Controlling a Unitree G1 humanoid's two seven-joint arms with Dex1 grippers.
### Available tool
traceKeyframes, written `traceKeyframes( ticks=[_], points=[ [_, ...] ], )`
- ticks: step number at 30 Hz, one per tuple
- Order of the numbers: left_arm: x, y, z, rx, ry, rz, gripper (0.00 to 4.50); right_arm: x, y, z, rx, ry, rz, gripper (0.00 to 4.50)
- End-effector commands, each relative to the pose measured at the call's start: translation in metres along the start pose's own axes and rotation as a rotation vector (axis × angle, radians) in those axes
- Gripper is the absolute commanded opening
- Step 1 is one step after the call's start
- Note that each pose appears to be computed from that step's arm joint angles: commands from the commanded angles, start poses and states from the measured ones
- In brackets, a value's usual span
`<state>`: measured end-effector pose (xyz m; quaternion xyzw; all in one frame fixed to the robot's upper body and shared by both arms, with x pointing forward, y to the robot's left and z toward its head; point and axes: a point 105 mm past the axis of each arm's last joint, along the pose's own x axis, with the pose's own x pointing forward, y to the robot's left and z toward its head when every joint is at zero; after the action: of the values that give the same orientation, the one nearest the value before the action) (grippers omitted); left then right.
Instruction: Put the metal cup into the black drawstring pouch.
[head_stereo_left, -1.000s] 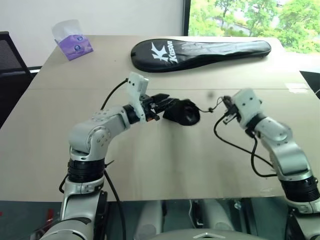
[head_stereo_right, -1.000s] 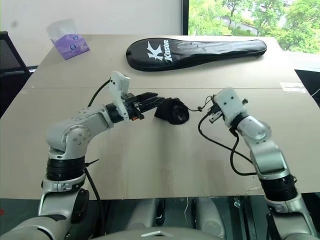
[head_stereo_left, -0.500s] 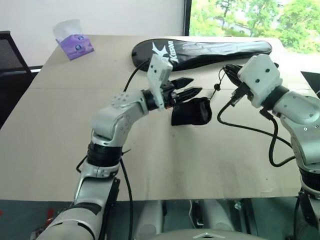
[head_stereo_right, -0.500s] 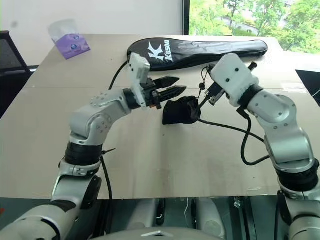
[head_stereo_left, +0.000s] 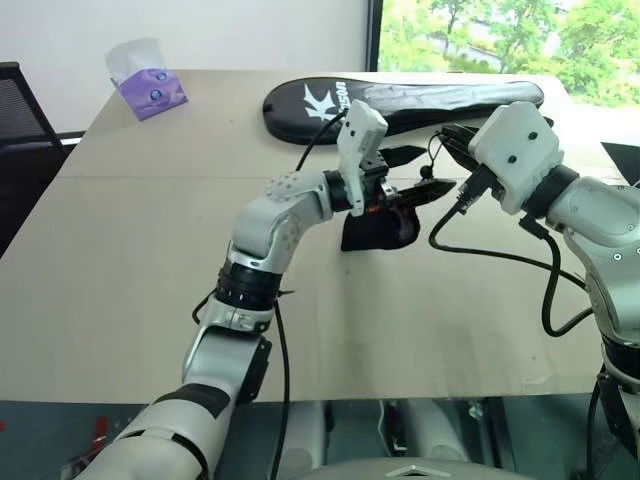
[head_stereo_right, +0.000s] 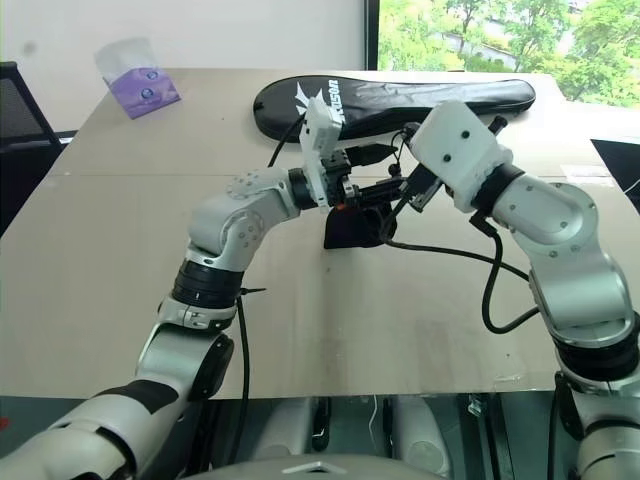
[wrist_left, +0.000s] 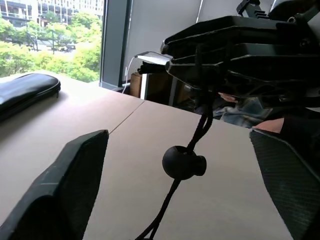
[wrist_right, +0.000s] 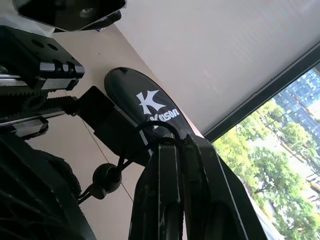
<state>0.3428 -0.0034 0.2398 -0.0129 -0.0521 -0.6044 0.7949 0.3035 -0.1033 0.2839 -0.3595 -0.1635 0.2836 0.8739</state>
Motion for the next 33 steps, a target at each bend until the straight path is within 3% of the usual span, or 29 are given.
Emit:
traceKeyframes(
  ticks=[1,5,6,7,9,14,21,27,33],
  points=[
    [0.007,-0.007,0.011,0.046,-0.030,-0.039,3.66,-0.004,-0.006,0.017,-0.040,-0.049,-0.027,0.00],
    [0.007,-0.005,0.010,0.041,-0.035,-0.029,1.65,-0.004,-0.006,0.017,-0.038,-0.044,-0.027,0.00],
    [0.007,-0.005,0.010,0.041,-0.035,-0.028,1.40,-0.005,-0.006,0.016,-0.038,-0.042,-0.027,0.00],
    [0.007,-0.005,0.009,0.041,-0.034,-0.028,0.65,-0.005,-0.006,0.016,-0.038,-0.041,-0.027,0.00],
    [0.007,-0.005,0.006,0.041,-0.022,-0.029,0.17,-0.005,-0.008,0.015,-0.031,-0.039,-0.036,0.00],
    [0.001,0.000,-0.022,0.045,0.076,0.010,0.17,-0.009,-0.039,0.000,0.065,0.011,-0.199,0.00],
    [-0.028,0.015,-0.082,0.013,0.283,0.130,0.17,-0.050,-0.096,-0.082,0.191,0.277,-0.547,0.00],
    [-0.038,0.028,-0.095,0.062,0.344,0.214,0.17,-0.064,-0.092,-0.119,0.219,0.374,-0.571,0.00],
    [-0.034,0.036,-0.092,0.150,0.336,0.250,0.17,-0.051,-0.057,-0.128,0.307,0.331,-0.446,0.00]
  ],
)
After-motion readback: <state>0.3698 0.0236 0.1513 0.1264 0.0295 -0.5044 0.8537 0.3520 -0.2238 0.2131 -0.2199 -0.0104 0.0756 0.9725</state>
